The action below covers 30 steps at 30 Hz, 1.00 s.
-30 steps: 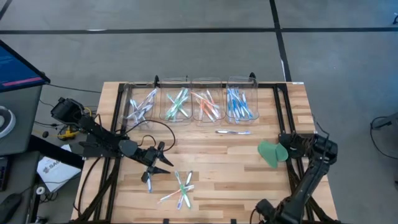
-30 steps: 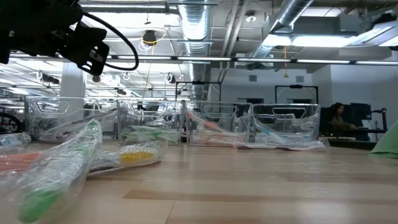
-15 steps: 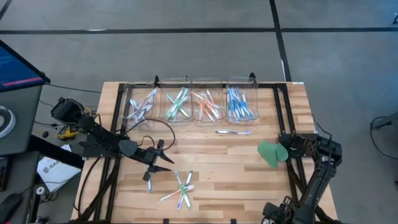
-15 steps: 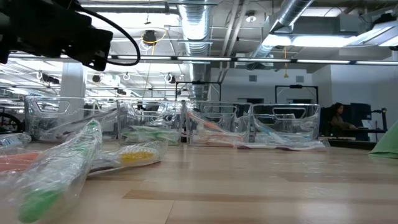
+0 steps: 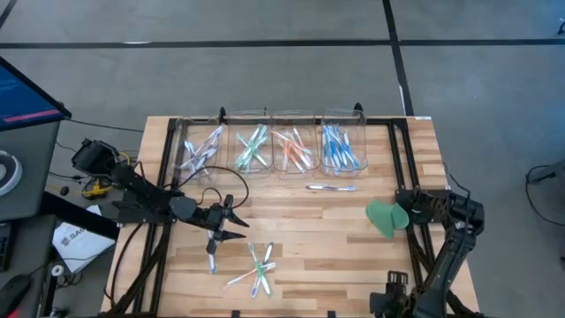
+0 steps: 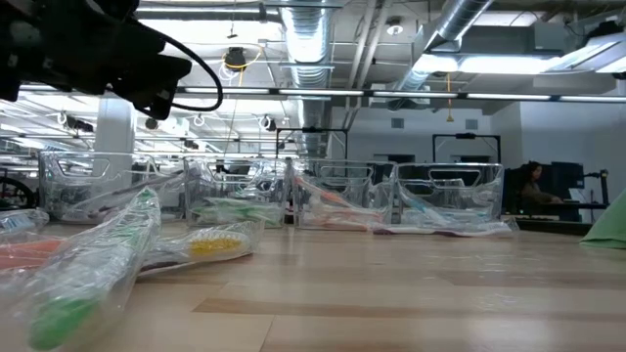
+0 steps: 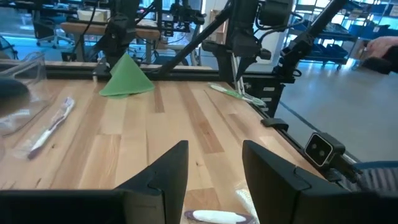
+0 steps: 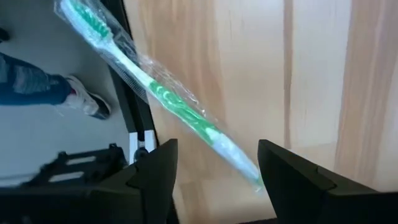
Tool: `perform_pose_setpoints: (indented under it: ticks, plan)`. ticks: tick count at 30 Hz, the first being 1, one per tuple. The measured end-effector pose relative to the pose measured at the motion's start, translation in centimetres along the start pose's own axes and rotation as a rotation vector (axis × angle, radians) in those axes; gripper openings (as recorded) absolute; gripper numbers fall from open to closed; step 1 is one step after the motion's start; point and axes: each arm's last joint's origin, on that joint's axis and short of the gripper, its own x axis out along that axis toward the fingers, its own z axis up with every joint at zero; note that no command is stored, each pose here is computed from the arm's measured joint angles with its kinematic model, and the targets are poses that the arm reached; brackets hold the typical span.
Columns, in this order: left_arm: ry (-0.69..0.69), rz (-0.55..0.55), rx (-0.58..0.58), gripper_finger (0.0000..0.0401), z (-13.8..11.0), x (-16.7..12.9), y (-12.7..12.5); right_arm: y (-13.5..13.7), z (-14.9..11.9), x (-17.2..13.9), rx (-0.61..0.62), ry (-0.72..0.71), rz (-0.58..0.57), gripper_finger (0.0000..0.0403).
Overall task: Pick & Place Toothbrushes
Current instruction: Put the green toothbrush into the middle left transparent bin
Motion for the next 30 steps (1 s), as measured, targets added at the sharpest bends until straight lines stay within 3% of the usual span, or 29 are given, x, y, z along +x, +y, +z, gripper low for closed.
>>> perform_pose_setpoints:
  ticks: [8,14,20,26,30]
  plan:
    - [-0.006,0.001,-0.102,0.0144,0.1,0.0,0.0,0.2,0.6,0.0,-0.16,-0.014,0.033,0.0216]
    - [-0.029,0.069,-0.115,0.0144,0.2,0.0,0.2,0.8,0.6,0.0,-0.269,-0.041,0.091,0.0216]
    - [-0.05,0.18,-0.142,0.0144,0.2,-0.1,0.5,1.5,0.2,2.5,-0.411,-0.008,0.024,0.0216]
    - [-0.06,0.177,-0.202,0.0144,0.3,-0.1,0.5,2.0,0.1,5.8,-0.549,0.062,-0.054,0.0216]
    - [-0.064,0.172,-0.26,0.0144,0.3,-0.1,0.4,2.0,0.4,6.4,-0.596,0.098,-0.049,0.0216]
